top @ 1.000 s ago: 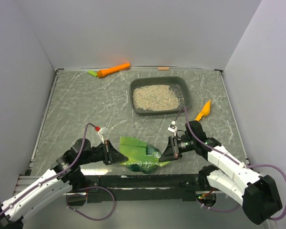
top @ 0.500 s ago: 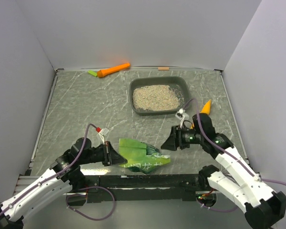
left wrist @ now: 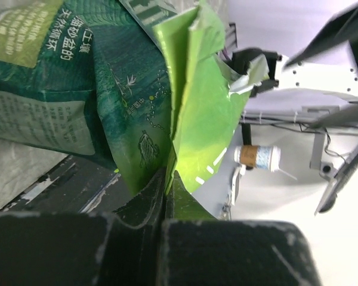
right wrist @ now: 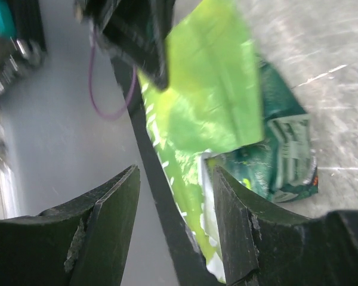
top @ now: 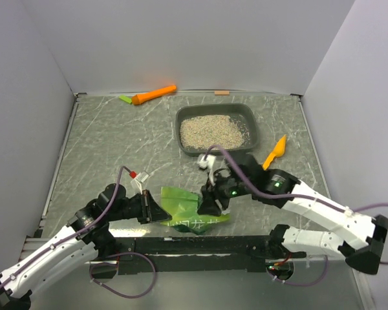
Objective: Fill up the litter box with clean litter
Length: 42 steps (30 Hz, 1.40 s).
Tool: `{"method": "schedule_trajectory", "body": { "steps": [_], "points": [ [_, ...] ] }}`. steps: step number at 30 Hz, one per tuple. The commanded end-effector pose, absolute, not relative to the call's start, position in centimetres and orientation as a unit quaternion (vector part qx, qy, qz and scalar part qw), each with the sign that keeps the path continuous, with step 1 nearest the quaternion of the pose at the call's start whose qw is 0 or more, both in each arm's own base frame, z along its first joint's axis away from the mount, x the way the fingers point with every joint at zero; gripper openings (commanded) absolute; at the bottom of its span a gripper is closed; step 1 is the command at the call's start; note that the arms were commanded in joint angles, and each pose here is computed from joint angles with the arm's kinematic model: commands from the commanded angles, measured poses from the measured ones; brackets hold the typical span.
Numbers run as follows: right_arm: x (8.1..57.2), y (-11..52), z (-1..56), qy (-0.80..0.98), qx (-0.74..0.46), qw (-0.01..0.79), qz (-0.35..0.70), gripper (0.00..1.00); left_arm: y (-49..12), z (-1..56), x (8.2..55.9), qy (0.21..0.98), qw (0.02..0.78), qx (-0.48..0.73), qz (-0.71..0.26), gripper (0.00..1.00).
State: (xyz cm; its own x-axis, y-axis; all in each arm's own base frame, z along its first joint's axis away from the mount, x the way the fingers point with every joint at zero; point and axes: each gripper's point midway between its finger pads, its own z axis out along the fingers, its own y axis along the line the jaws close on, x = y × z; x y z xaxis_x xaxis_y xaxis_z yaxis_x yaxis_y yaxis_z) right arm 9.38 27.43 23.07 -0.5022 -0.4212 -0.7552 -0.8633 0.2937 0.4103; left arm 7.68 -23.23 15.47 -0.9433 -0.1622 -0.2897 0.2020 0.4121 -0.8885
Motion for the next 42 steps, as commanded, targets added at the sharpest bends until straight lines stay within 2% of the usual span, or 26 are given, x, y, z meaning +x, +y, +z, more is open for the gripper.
{"method": "schedule_trajectory", "body": {
  "steps": [1, 8, 21, 37, 39, 42],
  "points": [
    [8.0, 28.5, 22.4, 0.719, -0.526, 0.277, 0.361, 0.59, -21.7, 14.0, 8.7, 0.858, 0.179, -0.029, -0.48, 0.01],
    [6.5, 30.1, 21.8, 0.67, -0.589, 0.312, 0.326, 0.59, -21.0, 14.5, 9.2, 0.863, 0.196, -0.042, -0.464, 0.01],
    [7.1, 31.2, 19.9, 0.645, -0.628, 0.347, 0.262, 0.61, -21.4, 14.2, 9.1, 0.861, 0.191, -0.038, -0.47, 0.01],
    [6.8, 29.5, 13.7, 0.675, -0.643, 0.286, 0.222, 0.6, -21.5, 14.6, 9.3, 0.861, 0.193, -0.032, -0.469, 0.01],
    [6.8, 29.1, 13.0, 0.682, -0.642, 0.277, 0.213, 0.59, -21.6, 14.6, 9.3, 0.862, 0.193, -0.03, -0.468, 0.01],
    [7.0, 28.4, 12.0, 0.694, -0.642, 0.262, 0.193, 0.49, -21.6, 14.8, 9.4, 0.863, 0.194, -0.026, -0.466, 0.01]
  ]
}}
